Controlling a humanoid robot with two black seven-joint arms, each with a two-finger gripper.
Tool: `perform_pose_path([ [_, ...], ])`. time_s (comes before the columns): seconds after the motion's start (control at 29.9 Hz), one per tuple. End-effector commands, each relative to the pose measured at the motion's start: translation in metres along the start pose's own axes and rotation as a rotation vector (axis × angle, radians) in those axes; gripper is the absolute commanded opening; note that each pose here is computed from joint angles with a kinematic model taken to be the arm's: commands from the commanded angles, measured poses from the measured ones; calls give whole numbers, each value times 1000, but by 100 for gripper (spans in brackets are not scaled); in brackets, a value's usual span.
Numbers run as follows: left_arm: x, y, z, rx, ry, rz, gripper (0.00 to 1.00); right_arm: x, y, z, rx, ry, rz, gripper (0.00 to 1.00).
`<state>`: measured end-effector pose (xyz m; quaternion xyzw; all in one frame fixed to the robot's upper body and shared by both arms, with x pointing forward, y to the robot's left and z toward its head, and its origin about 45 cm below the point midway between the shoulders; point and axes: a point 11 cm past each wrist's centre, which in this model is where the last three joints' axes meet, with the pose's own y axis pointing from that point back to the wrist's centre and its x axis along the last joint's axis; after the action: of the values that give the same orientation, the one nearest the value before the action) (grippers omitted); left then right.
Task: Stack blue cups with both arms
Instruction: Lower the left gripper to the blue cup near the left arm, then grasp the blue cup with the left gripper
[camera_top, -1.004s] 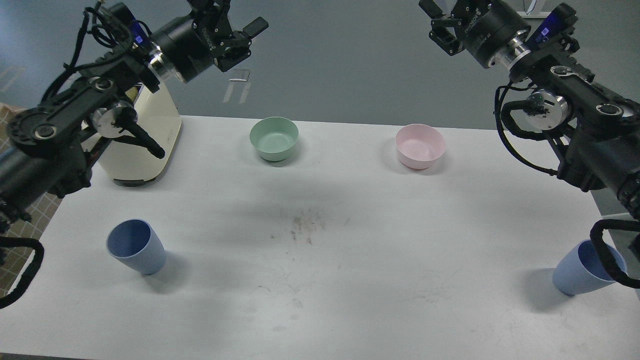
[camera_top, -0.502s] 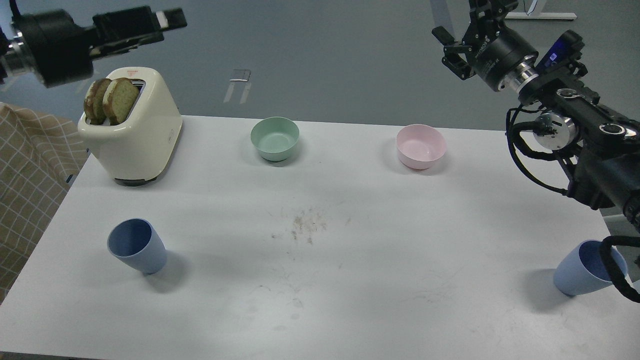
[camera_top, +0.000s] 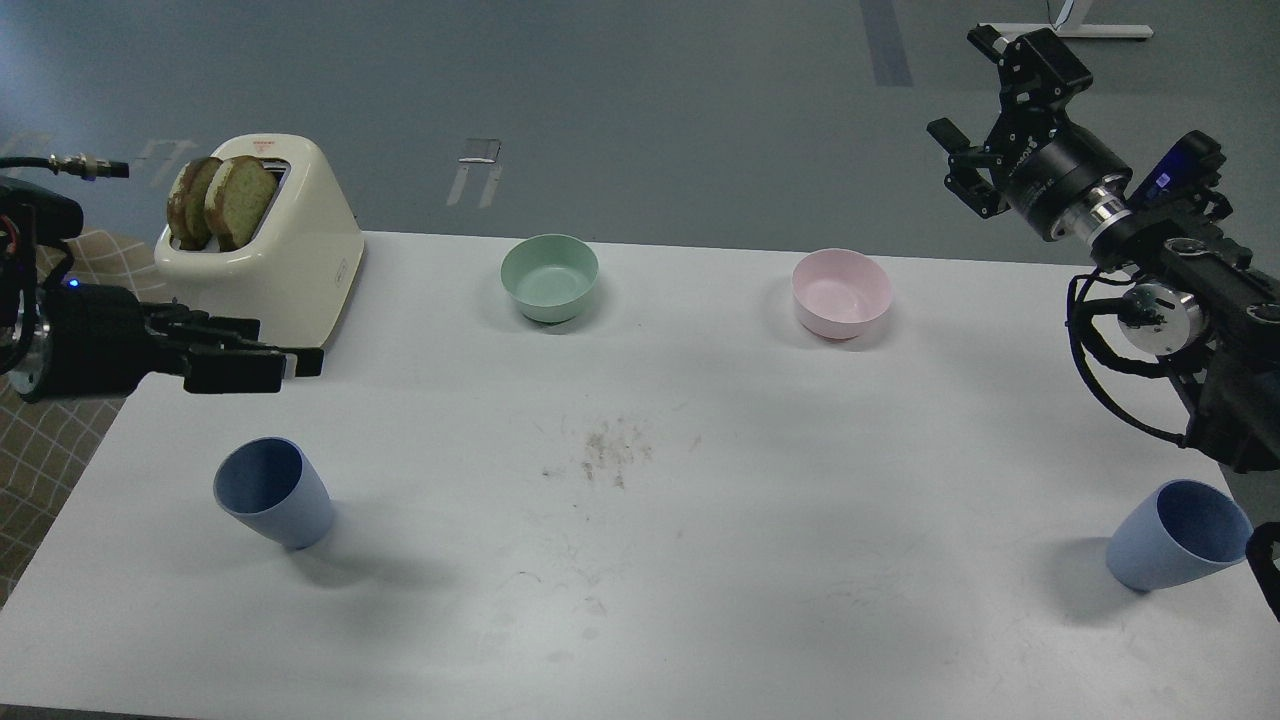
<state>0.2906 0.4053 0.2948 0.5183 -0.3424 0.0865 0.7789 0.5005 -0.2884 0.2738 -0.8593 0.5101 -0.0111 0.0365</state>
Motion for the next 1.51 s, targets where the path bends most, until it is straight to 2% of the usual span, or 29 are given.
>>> perform_pose_path([
  [0.0, -17, -5, -3, 12, -11, -59, 97, 6, 5, 0, -3, 5, 9, 100],
  [0.4, -47, -20, -23, 41, 57, -134, 97, -1, 3, -4, 9, -1, -18, 100],
  [0.77, -62, -32, -35, 59, 90, -171, 92, -5, 0, -9, 19, -2, -34, 100],
  [0.84, -63, -35, -34, 46, 93, -174, 82, -4, 1, -8, 16, -1, -31, 100],
  [0.9, -63, -35, -35, 42, 95, -173, 79, -2, 2, -9, 16, 2, -28, 100],
  [0.97, -65, -34, -39, 56, 103, -176, 72, 0, 4, -10, 16, 5, -26, 100],
  [1.04, -66, -33, -42, 62, 108, -178, 45, -2, 3, -11, 19, 4, -33, 100],
  [1.1, -68, -34, -43, 64, 110, -180, 35, -3, 3, -11, 20, 3, -36, 100],
  [1.14, -69, -36, -42, 61, 107, -186, 22, -3, 3, -11, 20, 3, -36, 100],
  [1.17, -70, -37, -41, 60, 104, -189, 14, -3, 3, -11, 19, 4, -36, 100],
  [1.2, -71, -37, -43, 67, 92, -196, 0, -3, 3, -11, 20, 3, -36, 100],
  [1.47, -73, -34, -45, 90, 38, -223, 0, -2, 3, -12, 22, 4, -34, 100],
])
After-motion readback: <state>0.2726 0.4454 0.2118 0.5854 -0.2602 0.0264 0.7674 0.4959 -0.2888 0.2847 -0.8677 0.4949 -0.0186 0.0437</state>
